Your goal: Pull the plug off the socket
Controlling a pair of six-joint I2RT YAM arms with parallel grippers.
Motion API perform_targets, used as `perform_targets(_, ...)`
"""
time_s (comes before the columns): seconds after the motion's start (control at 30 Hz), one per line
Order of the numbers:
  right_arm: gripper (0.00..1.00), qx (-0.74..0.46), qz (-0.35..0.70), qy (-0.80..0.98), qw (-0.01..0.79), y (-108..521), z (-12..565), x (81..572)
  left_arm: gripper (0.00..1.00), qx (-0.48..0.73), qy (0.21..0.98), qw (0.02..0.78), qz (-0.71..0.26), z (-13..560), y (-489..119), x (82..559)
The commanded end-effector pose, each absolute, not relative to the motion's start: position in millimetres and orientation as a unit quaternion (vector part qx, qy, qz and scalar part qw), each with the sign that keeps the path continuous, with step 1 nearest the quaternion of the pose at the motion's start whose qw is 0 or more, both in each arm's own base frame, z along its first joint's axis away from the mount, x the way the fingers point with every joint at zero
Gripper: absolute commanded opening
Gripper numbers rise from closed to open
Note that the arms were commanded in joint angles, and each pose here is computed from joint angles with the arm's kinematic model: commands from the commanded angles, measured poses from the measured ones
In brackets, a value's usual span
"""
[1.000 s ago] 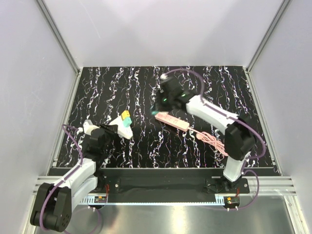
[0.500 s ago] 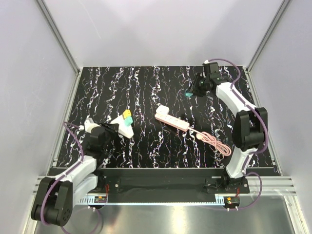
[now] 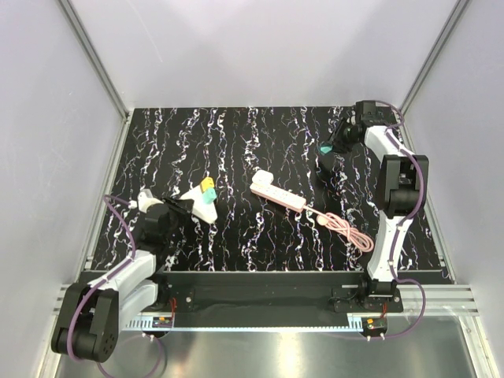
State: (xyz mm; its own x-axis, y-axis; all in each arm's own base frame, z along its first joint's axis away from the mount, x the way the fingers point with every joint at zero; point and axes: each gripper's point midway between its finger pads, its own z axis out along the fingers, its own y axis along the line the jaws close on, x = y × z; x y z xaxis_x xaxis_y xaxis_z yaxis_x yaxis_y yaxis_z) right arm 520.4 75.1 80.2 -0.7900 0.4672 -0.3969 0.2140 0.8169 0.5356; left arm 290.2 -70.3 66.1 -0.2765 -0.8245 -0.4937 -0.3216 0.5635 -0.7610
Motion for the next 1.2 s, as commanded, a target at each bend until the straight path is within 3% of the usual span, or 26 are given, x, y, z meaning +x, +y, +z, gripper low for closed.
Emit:
perform_targets(0.0, 0.02, 0.160, 0.255, 0.904, 0.303, 72, 101, 543, 0.00, -0.354, 0.791, 0.430, -0.252, 46, -75, 276)
perform_targets(0.6, 0.13, 0.180, 0.280, 0.900, 0.281, 50, 65, 568, 0.00, -0.350, 0.795, 0.422, -0.260, 45, -78, 273)
perform_targets(0.77, 0.28, 0.198, 0.269, 0.902, 0.273, 40, 54, 566, 0.00, -0.354, 0.795, 0.419, -0.259, 40, -78, 270)
perform_targets(1.03, 0.66, 0.218, 0.219, 0.914, 0.264, 19, 44, 560, 0.00, -0.353, 0.799, 0.416, -0.253, 36, -77, 270)
perform_targets(1.17, 0.77, 0.217, 0.207, 0.917, 0.263, 14, 43, 558, 0.00, -0.352, 0.799, 0.416, -0.253, 36, -77, 271)
